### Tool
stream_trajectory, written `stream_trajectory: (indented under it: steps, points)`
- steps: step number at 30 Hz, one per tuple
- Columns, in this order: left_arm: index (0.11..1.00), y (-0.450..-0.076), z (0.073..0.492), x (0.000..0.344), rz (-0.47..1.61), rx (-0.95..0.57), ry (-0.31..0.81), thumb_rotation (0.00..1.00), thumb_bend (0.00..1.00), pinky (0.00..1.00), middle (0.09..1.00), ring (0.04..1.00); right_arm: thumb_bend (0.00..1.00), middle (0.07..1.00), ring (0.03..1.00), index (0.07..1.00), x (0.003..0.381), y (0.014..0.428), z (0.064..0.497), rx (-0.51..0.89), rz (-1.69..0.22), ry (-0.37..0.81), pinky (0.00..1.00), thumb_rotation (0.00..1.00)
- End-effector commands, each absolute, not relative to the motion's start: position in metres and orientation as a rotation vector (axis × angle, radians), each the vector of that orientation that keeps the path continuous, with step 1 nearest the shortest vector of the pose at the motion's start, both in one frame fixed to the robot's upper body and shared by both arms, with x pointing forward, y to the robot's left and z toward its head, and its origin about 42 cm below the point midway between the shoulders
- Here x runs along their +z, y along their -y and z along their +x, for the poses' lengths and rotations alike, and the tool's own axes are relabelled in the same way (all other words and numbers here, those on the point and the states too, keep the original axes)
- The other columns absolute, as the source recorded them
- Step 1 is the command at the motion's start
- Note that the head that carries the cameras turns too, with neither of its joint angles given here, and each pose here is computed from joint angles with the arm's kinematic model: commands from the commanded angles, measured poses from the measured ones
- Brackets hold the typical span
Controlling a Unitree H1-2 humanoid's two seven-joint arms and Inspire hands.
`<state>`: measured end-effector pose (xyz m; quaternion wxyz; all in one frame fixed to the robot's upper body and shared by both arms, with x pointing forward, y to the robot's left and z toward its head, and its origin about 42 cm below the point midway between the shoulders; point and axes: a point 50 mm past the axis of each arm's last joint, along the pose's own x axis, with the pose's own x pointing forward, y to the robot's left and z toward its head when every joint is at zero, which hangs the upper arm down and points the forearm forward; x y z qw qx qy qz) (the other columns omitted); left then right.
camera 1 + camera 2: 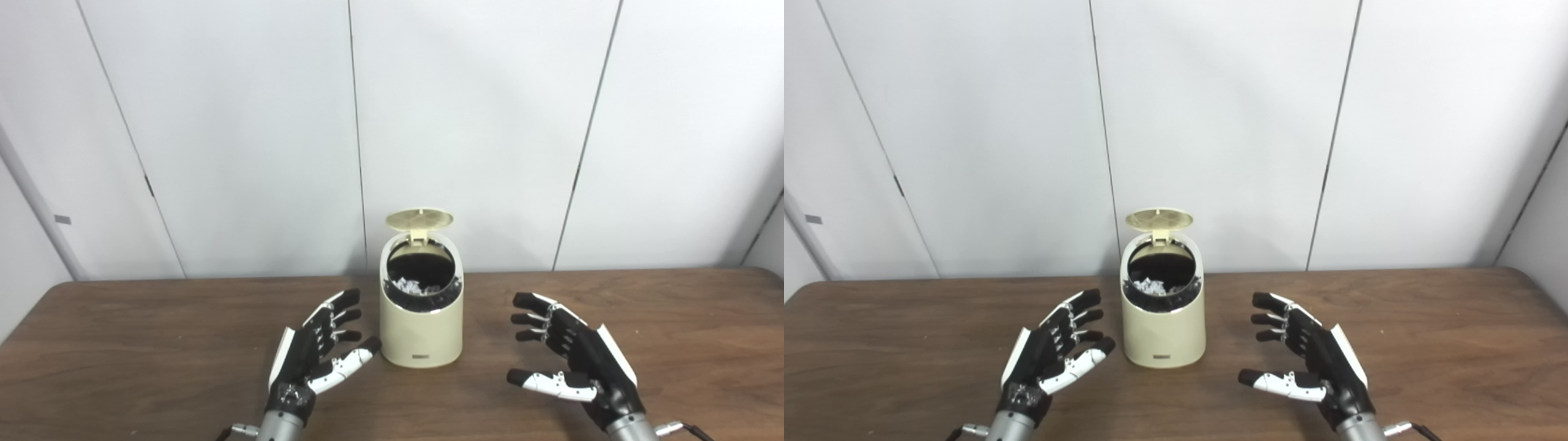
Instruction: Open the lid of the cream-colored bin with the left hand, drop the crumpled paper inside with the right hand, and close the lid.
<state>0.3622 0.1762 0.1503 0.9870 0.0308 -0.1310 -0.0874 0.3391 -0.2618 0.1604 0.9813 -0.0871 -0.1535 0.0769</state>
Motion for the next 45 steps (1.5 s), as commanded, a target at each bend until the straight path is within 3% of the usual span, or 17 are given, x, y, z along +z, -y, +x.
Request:
stream_trajectory:
  steps: [1,6,10,26,33,39,45]
  points:
    - [0.884,-0.179,0.366,0.174,0.068,-0.168,0.355,0.31,0.73,0.7,0.87,0.827,0.81,0.807,0.753,0.775,0.181,0.258,0.342,0.147,-0.187,0.405,0.66,0.18]
    - [0.903,-0.189,0.376,0.2,0.142,-0.171,0.428,0.32,0.71,0.71,0.884,0.831,0.81,0.796,0.734,0.769,0.183,0.255,0.34,0.14,-0.19,0.4,0.65,0.17]
    - [0.925,-0.193,0.385,0.221,0.211,-0.189,0.462,0.45,0.82,0.76,0.91,0.849,0.81,0.796,0.729,0.768,0.184,0.254,0.34,0.139,-0.185,0.397,0.64,0.18]
    - [0.927,-0.178,0.42,0.288,0.32,-0.244,0.565,0.37,0.89,0.72,0.932,0.903,0.82,0.782,0.71,0.757,0.186,0.25,0.343,0.135,-0.188,0.385,0.61,0.21]
    - [0.943,-0.168,0.433,0.305,0.395,-0.281,0.587,0.36,0.88,0.83,0.956,0.942,0.82,0.783,0.7,0.759,0.187,0.249,0.343,0.136,-0.203,0.392,0.6,0.22]
    - [0.948,-0.16,0.441,0.316,0.446,-0.297,0.586,0.4,0.92,0.88,0.975,0.981,0.81,0.78,0.691,0.754,0.188,0.247,0.342,0.132,-0.197,0.396,0.59,0.21]
    - [0.957,-0.153,0.448,0.324,0.542,-0.326,0.604,0.39,0.89,0.92,1.0,1.0,0.81,0.78,0.691,0.75,0.189,0.243,0.342,0.128,-0.192,0.389,0.6,0.21]
